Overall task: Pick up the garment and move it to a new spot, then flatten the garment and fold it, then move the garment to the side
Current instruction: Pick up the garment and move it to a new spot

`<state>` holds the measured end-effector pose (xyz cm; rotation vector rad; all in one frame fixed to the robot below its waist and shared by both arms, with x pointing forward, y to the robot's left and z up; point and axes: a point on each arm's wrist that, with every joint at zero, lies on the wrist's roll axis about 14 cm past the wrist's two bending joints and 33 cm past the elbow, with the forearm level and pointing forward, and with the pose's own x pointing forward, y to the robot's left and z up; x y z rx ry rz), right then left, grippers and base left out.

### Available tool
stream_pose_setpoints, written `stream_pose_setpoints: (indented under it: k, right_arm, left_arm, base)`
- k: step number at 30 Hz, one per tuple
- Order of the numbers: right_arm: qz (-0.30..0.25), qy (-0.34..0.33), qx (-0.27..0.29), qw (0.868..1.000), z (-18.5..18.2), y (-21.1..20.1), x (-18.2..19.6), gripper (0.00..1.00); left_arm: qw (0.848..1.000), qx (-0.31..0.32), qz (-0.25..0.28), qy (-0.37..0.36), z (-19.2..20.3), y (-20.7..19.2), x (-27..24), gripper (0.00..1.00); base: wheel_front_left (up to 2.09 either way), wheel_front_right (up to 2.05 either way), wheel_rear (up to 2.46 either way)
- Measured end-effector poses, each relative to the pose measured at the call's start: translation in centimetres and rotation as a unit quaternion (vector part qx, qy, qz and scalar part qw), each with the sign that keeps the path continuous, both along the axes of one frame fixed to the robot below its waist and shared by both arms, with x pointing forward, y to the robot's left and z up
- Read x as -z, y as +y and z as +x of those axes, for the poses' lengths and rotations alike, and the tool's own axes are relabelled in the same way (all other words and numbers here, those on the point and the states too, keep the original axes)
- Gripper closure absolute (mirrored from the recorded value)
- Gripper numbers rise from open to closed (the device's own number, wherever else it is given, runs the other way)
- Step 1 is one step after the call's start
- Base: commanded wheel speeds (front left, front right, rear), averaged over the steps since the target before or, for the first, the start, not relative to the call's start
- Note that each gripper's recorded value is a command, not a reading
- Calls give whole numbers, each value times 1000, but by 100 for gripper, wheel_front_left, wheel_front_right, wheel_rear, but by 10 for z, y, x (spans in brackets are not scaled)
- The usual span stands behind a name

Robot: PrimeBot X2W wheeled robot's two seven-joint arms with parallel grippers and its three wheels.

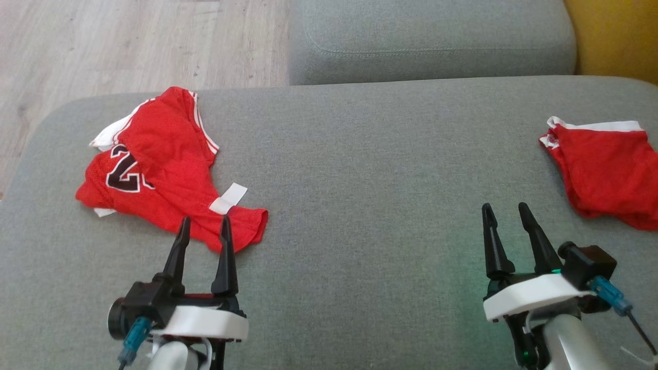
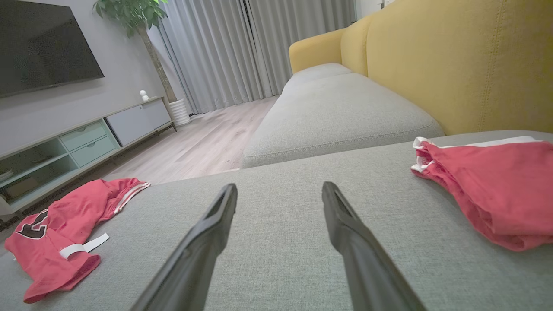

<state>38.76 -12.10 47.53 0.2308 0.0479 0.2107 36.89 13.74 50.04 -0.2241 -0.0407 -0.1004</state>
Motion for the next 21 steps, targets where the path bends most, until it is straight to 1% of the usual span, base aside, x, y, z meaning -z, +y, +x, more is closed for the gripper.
stream_pose_setpoints:
  k: [7,14,21]
  right_arm:
    - [4,0,-29,1000,1,20,-1,0]
    - [9,2,-86,996,1,59,0,0]
    - [12,15,-149,989,-8,101,7,0]
  left_arm:
    - [1000,-16,1,0,-5,11,0,0]
    - [998,-60,7,3,-17,38,2,0]
    - [994,-112,11,3,-36,70,2,0]
  base:
    - [0,0,0]
    - [0,0,0]
    - [0,0,0]
